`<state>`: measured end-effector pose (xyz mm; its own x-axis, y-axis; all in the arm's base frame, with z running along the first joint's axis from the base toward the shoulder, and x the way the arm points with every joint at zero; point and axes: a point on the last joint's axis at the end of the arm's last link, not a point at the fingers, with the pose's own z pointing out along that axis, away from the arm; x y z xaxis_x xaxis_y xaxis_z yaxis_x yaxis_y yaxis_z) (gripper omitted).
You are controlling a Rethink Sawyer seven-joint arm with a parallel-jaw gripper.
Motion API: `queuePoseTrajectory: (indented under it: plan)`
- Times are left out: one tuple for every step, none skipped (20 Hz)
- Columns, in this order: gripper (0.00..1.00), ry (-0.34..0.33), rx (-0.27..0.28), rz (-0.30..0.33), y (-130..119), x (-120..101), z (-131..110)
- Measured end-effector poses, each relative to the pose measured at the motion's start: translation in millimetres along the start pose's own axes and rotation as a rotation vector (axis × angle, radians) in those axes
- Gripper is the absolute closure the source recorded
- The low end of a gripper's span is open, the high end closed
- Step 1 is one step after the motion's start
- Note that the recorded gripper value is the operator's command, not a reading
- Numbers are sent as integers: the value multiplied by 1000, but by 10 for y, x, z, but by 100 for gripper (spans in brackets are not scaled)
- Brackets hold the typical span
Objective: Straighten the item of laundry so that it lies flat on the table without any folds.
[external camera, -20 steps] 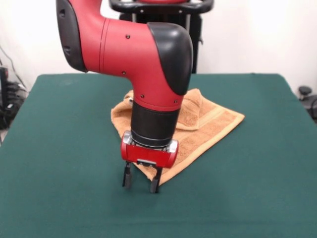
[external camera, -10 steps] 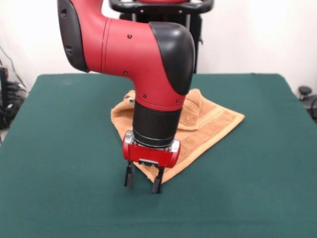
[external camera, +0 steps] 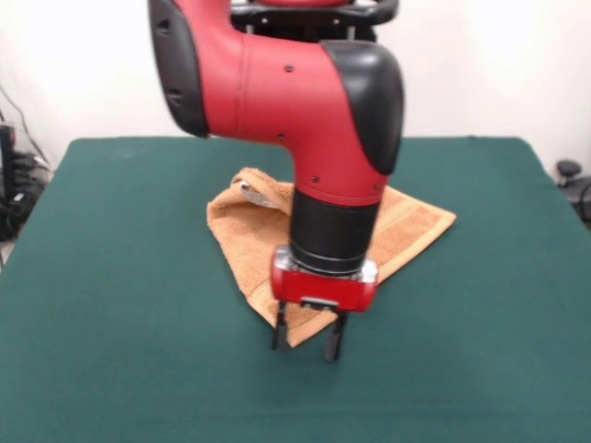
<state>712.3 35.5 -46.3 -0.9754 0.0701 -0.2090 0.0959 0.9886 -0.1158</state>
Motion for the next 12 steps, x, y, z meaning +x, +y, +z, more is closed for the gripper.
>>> queuePoseTrajectory:
  plan:
    - [0,0,-1,-2,25,1,-5]
    - [0,-2,-7,-12,133,8,-22]
    - [0,-2,-10,-16,183,13,-29]
    - [0,-3,-11,-20,219,17,-35]
    - [0,-3,-13,-22,237,19,-38]
    - [0,-4,-15,-24,274,20,-44]
    - [0,-4,-19,-26,303,22,-46]
    - [0,-3,-24,-24,325,21,-42]
    - [0,-2,-26,-22,328,22,-38]
    - [0,1,-30,-17,320,28,-19]
    - [0,1,-34,-13,314,23,-14]
    - [0,2,-37,-8,308,16,-11]
